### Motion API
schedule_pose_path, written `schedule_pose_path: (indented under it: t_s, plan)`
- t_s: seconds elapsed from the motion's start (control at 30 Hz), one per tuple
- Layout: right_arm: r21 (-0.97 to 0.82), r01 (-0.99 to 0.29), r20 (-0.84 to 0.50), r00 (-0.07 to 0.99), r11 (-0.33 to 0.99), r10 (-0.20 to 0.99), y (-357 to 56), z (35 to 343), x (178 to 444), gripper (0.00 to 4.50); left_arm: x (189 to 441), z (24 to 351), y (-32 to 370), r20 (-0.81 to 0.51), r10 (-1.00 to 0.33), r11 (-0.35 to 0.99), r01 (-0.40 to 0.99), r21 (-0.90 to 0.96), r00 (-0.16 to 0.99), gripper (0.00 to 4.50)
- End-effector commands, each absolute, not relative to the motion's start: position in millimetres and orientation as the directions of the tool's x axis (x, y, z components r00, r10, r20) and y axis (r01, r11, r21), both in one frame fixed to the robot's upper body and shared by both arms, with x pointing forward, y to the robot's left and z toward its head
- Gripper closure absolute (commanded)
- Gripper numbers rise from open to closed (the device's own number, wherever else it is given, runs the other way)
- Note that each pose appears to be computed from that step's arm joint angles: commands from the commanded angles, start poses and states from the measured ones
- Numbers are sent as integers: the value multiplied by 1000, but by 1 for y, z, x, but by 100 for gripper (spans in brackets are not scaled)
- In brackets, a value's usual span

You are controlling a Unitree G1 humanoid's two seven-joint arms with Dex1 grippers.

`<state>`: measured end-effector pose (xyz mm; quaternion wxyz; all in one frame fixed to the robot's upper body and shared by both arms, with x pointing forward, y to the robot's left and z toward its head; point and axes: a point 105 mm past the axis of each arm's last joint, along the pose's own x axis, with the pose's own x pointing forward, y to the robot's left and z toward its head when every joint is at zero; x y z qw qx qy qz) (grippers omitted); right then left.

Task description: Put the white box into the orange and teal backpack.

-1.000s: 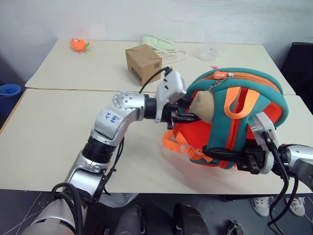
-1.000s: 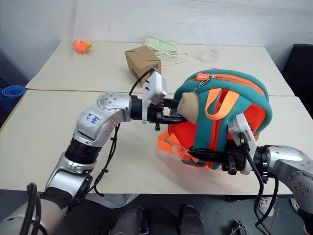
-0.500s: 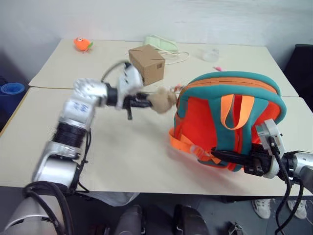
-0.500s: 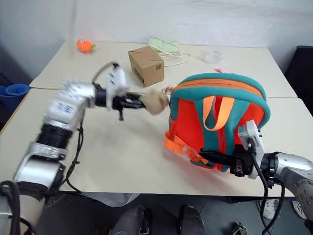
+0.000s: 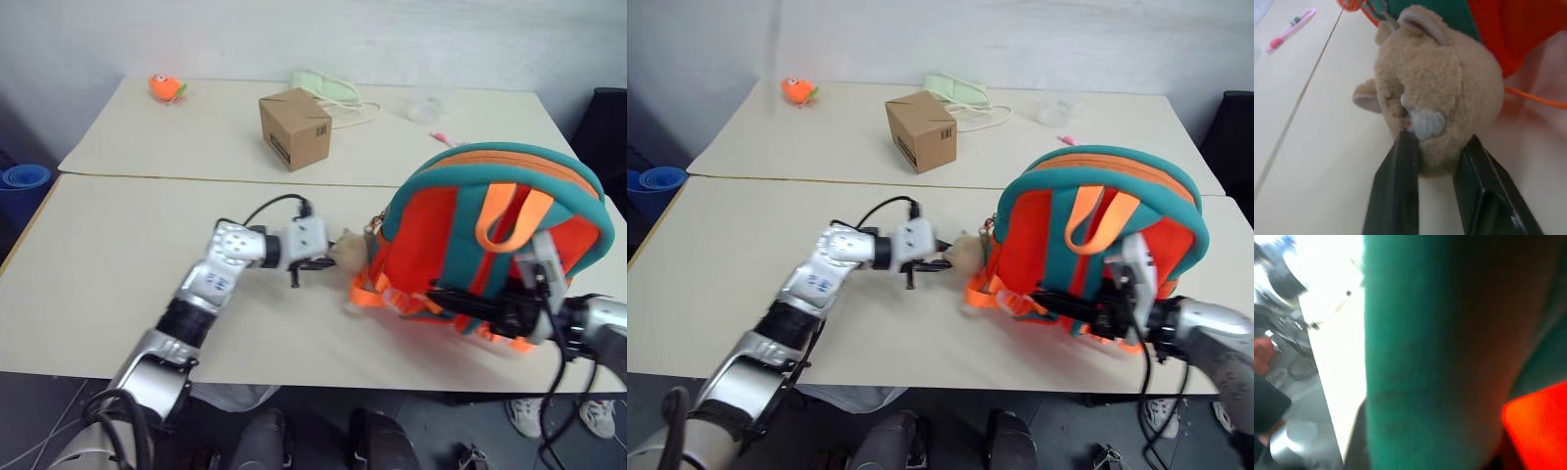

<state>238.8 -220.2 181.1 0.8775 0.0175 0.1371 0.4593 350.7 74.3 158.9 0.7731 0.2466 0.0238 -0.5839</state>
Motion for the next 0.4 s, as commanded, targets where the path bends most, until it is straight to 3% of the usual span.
schedule_pose_path:
  t_s: [0.03, 0.23, 0.33, 0.4]
  plan:
    - [105, -770, -227, 598, 629, 769, -267, 213, 218, 210, 338, 203, 116, -230, -925, 245, 936, 251, 304, 209]
    - [37, -625, -265, 746, 780, 611, -347, 248, 181, 2, 320, 253, 182, -156, -927, 321, 937, 139, 341, 20]
    - [12, -548, -198, 819, 837, 539, -368, 257, 181, 0, 312, 276, 182, -83, -939, 320, 937, 139, 333, 3]
    - [42, -494, -151, 856, 868, 494, -374, 246, 186, 0, 311, 269, 172, -73, -937, 325, 930, 175, 341, 3]
